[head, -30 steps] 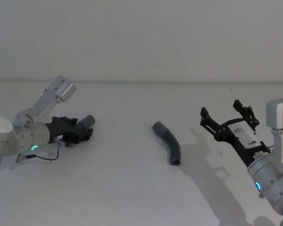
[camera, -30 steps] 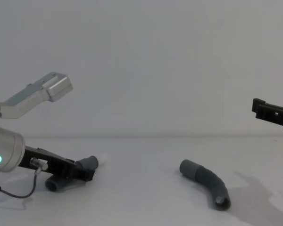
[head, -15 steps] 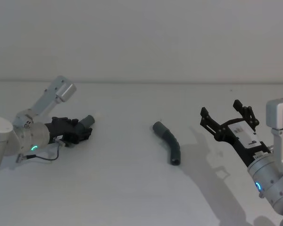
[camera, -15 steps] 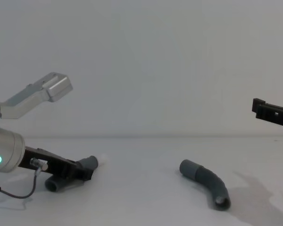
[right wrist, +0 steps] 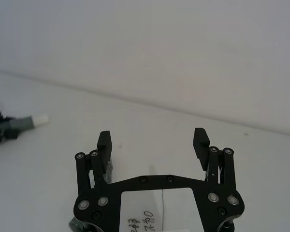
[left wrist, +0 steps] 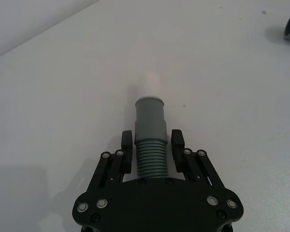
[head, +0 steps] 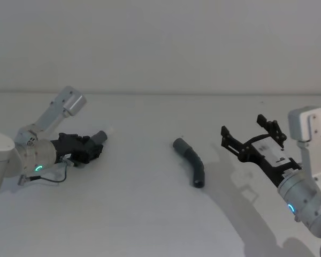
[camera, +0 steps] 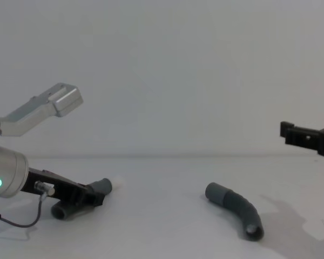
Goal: Use both hands to pick up one end of the pipe from the table, align the ends, and insert them.
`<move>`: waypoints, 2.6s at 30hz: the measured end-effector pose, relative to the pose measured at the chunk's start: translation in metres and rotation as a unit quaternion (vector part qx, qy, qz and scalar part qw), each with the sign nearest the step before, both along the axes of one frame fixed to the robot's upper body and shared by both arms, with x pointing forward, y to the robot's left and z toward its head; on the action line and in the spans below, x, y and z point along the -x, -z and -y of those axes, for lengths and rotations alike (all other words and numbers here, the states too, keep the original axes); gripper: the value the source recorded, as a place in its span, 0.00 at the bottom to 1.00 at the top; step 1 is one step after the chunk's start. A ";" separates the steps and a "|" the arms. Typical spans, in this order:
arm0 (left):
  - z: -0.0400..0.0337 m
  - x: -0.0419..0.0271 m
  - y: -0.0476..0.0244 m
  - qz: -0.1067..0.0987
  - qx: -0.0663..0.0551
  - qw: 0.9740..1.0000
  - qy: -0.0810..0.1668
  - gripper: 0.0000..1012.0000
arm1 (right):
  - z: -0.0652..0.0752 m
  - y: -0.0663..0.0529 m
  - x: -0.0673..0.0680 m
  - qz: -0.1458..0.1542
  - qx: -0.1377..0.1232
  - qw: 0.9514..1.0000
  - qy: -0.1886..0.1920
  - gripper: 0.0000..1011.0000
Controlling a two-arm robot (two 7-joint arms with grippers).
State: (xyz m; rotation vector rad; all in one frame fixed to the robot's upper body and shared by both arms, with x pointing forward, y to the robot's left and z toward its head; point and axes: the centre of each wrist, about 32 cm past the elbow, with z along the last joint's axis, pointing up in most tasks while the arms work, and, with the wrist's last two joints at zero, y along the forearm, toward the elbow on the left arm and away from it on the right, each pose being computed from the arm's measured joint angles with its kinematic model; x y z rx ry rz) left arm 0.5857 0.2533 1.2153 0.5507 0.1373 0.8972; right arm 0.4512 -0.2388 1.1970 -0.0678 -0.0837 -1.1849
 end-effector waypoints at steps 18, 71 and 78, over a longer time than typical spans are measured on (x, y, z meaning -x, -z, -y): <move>0.0000 0.0000 0.0002 0.000 -0.001 1.000 0.000 0.36 | -0.008 -0.031 -0.022 -0.082 0.082 0.992 -0.054 0.99; -0.0001 0.0000 0.0003 -0.001 -0.001 1.000 0.000 0.36 | -0.030 -0.070 -0.064 -0.241 0.136 0.956 -0.094 0.99; -0.0001 0.0000 0.0003 0.000 -0.001 1.000 0.000 0.36 | -0.036 -0.063 -0.070 -0.246 0.133 0.956 -0.088 0.99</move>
